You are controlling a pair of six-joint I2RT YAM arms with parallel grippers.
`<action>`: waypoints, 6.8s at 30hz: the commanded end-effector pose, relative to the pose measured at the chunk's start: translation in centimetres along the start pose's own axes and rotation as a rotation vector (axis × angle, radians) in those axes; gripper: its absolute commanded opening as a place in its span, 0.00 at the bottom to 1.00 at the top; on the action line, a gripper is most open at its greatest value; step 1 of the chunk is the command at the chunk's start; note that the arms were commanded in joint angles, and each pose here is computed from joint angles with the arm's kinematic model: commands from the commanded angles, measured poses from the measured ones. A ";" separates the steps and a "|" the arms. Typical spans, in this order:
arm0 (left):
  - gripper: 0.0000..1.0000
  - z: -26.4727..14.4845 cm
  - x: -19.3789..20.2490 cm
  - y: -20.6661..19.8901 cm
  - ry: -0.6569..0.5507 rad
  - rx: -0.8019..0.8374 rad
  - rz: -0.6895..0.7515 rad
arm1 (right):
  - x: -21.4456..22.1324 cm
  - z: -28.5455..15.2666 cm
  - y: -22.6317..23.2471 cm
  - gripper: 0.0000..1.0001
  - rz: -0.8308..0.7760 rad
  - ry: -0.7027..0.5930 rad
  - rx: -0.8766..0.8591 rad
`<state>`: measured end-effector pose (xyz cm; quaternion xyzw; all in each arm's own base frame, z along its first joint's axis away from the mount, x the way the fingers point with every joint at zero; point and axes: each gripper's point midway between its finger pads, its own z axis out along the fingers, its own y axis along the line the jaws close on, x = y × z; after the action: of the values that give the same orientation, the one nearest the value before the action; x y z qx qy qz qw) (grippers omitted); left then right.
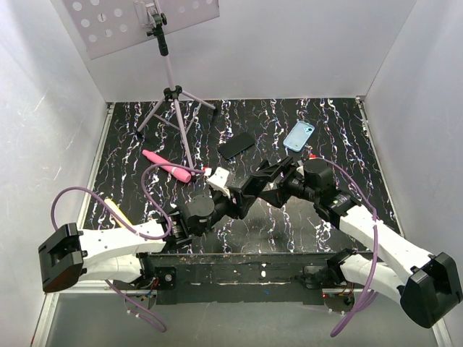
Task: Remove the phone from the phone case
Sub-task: Pick up the phone at the center of the board, then adjust the phone, then remove the phone case from the phone.
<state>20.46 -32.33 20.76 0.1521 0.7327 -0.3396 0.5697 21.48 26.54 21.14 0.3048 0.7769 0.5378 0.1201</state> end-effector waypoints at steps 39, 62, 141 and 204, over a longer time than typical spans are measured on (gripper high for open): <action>0.00 -14.2 -1.5 -8.9 0.676 1.063 -0.122 | 10.3 -9.9 -1.6 0.78 -1.086 0.739 -0.262; 0.39 -9.5 -7.1 -7.3 0.432 0.842 -0.238 | 12.8 -8.1 -0.2 0.01 -0.993 0.646 -0.407; 0.00 -9.6 -16.2 -5.6 0.227 0.716 -0.387 | 15.3 -11.3 5.8 0.27 -1.213 0.678 -0.697; 0.00 -8.7 -21.8 -6.1 0.114 0.801 -0.809 | 5.8 -6.9 12.8 0.01 -1.815 -0.083 -0.437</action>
<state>20.84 -27.20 42.57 0.0404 0.5902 -0.7468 0.3038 12.04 29.21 35.57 -0.4750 0.5733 0.4690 0.4752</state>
